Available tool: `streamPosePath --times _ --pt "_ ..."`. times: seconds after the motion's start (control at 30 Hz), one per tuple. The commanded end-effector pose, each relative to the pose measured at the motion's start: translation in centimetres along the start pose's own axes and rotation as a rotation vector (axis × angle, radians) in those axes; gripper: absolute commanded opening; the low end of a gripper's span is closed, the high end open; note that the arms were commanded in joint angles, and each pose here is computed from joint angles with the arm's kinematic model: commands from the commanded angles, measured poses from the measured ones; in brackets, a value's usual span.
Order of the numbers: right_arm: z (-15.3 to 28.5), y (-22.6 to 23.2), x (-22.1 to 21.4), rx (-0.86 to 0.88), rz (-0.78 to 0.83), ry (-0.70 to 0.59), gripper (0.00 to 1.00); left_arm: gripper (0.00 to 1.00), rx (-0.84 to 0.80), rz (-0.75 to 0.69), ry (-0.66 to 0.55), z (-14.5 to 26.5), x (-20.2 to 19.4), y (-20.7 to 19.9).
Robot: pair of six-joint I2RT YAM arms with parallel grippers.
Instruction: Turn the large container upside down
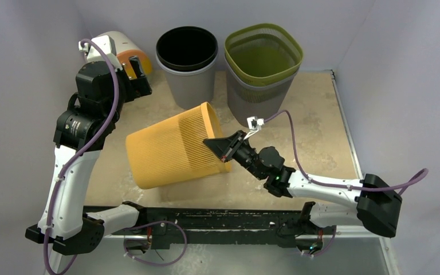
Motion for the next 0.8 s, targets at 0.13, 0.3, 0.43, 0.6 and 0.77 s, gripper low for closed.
streamPosePath --times 0.13,0.3,0.43,0.6,0.77 --pt "0.0 -1.5 2.8 0.07 -0.087 -0.118 0.0 0.96 -0.014 -0.002 -0.026 0.2 0.7 -0.2" --pt "-0.3 -2.2 2.0 0.125 -0.136 -0.097 0.0 0.96 -0.01 -0.01 -0.018 0.0 0.3 -0.1" --pt "-1.0 -1.8 2.0 0.231 -0.187 -0.141 0.0 0.95 0.0 -0.022 -0.013 -0.2 0.4 -0.1" --pt "-1.3 -0.9 2.5 0.434 -0.305 -0.226 0.0 0.94 0.012 -0.05 0.012 -0.4 0.3 -0.1" --pt "-2.5 -0.3 3.7 0.577 -0.391 -0.261 0.0 0.94 0.017 -0.053 0.006 -0.6 0.7 -0.2"
Point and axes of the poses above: each gripper's point midway between its finger pads, its own z axis back along the fingers, its own y axis along the line the jaws close on, x = y × z, the point moved 6 cm from there along z, back along the fingers
